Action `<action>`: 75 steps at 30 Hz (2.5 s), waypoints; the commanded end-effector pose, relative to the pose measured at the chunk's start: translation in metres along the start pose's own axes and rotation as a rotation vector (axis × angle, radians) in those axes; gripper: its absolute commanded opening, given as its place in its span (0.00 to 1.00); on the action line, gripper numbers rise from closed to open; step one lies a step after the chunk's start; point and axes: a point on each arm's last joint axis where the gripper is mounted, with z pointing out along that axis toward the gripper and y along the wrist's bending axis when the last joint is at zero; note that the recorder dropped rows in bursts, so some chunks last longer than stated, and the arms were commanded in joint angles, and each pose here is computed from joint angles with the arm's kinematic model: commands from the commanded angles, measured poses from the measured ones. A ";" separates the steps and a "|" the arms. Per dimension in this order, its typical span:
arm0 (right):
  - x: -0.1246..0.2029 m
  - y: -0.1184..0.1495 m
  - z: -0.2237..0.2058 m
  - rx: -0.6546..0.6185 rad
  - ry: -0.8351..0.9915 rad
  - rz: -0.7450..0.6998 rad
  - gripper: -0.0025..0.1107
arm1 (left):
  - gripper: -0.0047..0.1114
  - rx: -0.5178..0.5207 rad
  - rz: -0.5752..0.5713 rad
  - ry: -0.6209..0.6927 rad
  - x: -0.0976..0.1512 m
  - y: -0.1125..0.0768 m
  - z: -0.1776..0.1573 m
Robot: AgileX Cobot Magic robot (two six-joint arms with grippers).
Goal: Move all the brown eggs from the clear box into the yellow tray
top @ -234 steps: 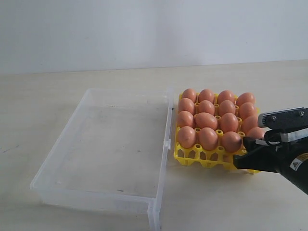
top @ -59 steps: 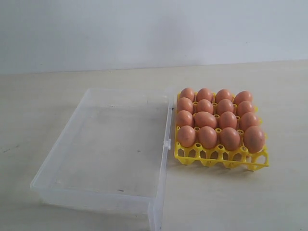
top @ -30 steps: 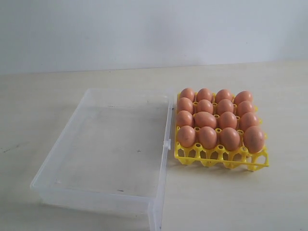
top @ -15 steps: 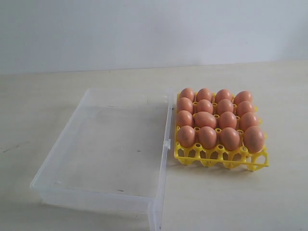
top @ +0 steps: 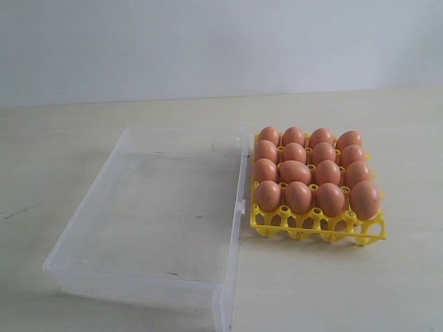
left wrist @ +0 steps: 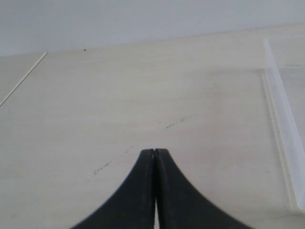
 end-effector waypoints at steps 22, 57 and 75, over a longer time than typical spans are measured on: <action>0.002 0.000 0.000 -0.003 0.012 -0.054 0.02 | 0.04 0.005 -0.006 -0.016 -0.002 0.000 -0.001; 0.002 0.001 0.000 -0.004 0.012 -0.052 0.02 | 0.04 0.050 0.008 -0.021 -0.002 -0.003 -0.001; 0.002 0.001 0.000 -0.004 0.012 -0.052 0.02 | 0.04 0.050 0.008 -0.021 -0.002 -0.003 -0.001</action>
